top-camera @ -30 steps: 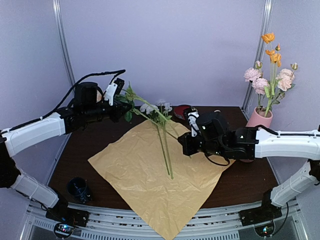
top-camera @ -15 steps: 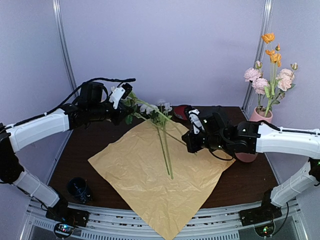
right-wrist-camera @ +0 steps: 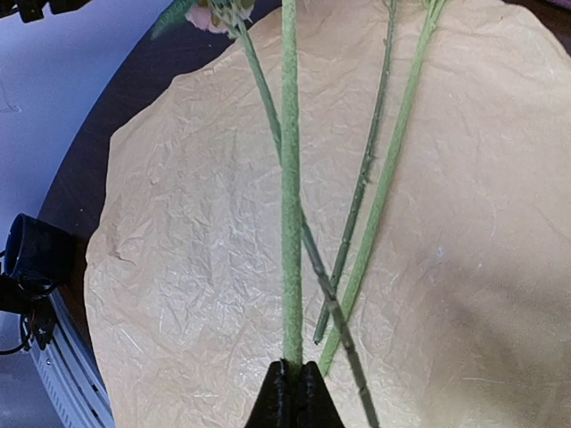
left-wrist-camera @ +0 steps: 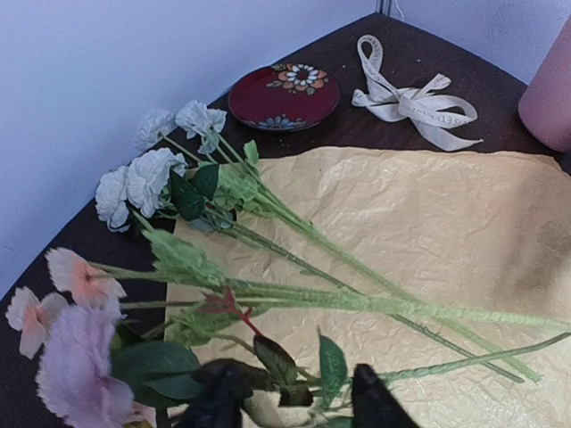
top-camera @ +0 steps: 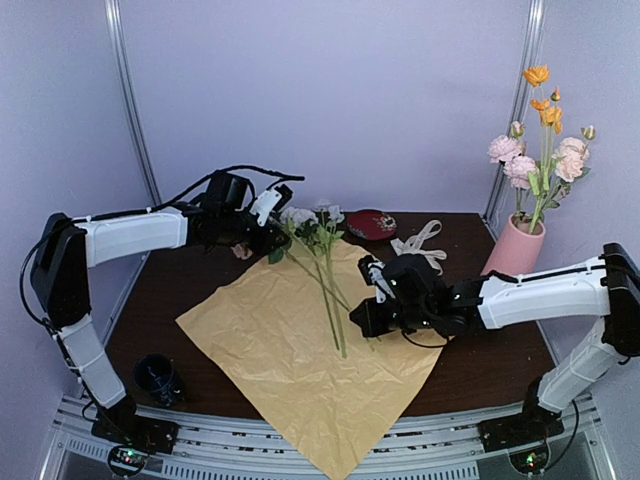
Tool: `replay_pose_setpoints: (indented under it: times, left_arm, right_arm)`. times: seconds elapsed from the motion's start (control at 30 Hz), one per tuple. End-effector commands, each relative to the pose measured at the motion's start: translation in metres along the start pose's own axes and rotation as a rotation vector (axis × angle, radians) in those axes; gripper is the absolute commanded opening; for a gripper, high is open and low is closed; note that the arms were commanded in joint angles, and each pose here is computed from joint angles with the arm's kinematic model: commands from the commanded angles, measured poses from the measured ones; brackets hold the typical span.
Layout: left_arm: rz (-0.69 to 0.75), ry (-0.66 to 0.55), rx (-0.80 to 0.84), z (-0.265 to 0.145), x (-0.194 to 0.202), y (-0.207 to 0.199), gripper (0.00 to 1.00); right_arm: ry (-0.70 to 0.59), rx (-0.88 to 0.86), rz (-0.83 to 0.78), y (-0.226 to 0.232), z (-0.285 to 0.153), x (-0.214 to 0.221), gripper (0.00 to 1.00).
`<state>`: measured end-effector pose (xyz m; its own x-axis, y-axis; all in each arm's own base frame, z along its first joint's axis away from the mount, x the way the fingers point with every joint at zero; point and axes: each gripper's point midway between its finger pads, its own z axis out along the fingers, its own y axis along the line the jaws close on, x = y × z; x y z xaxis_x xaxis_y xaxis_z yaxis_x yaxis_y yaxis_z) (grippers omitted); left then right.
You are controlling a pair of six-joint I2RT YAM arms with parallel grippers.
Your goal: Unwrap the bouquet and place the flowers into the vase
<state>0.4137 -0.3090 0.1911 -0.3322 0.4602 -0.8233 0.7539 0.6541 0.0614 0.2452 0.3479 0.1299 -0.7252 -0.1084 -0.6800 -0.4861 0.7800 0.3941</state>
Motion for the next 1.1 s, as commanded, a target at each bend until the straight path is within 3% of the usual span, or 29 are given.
replay_pose_setpoints:
  times: [0.0,0.07,0.1,0.13,0.33,0.5,0.6,0.7,0.8,0.9,0.97,1.07]
  left_arm:
    - [-0.069,-0.096,-0.03,-0.009,-0.032,0.006,0.68]
    - [-0.1,-0.094,-0.036,-0.011,-0.028,0.006,0.83]
    - [-0.119,-0.088,-0.035,-0.013,-0.024,0.005,0.95]
    - [-0.146,-0.092,-0.032,-0.017,-0.022,0.003,0.97]
    - [-0.367,-0.089,-0.008,-0.026,0.011,-0.013,0.98]
    - [-0.62,-0.078,0.057,-0.014,0.051,-0.041,0.89]
    - [-0.672,-0.094,0.057,-0.01,0.055,-0.049,0.86]
    - [-0.686,-0.119,0.052,-0.013,0.049,-0.049,0.84]
    - [-0.686,-0.14,0.024,-0.021,0.046,-0.045,0.84]
    - [-0.68,-0.144,-0.008,-0.03,0.048,-0.041,0.84]
    - [-0.669,-0.128,-0.025,-0.034,0.054,-0.04,0.84]
    - [-0.647,-0.114,-0.053,-0.043,0.06,-0.038,0.85]
  right_arm:
    - [-0.072,-0.15,0.18,0.02,0.012,-0.008,0.0]
    - [-0.086,-0.165,0.226,0.02,0.018,-0.008,0.0]
    - [-0.092,-0.173,0.246,0.021,0.02,-0.008,0.0]
    - [-0.098,-0.18,0.265,0.021,0.023,-0.008,0.0]
    - [-0.084,-0.2,0.32,0.022,0.04,-0.001,0.0]
    - [-0.061,-0.126,0.249,0.013,0.046,0.002,0.0]
    - [-0.063,-0.083,0.185,0.01,0.041,-0.002,0.0]
    - [-0.011,-0.155,0.143,0.028,0.039,0.002,0.0]
    - [0.067,-0.241,0.121,0.054,0.046,0.018,0.11]
    - [0.096,-0.246,0.099,0.066,0.051,0.025,0.41]
    - [0.071,-0.24,0.089,0.069,0.046,0.015,0.52]
    - [0.027,-0.184,0.048,0.064,0.036,-0.004,0.61]
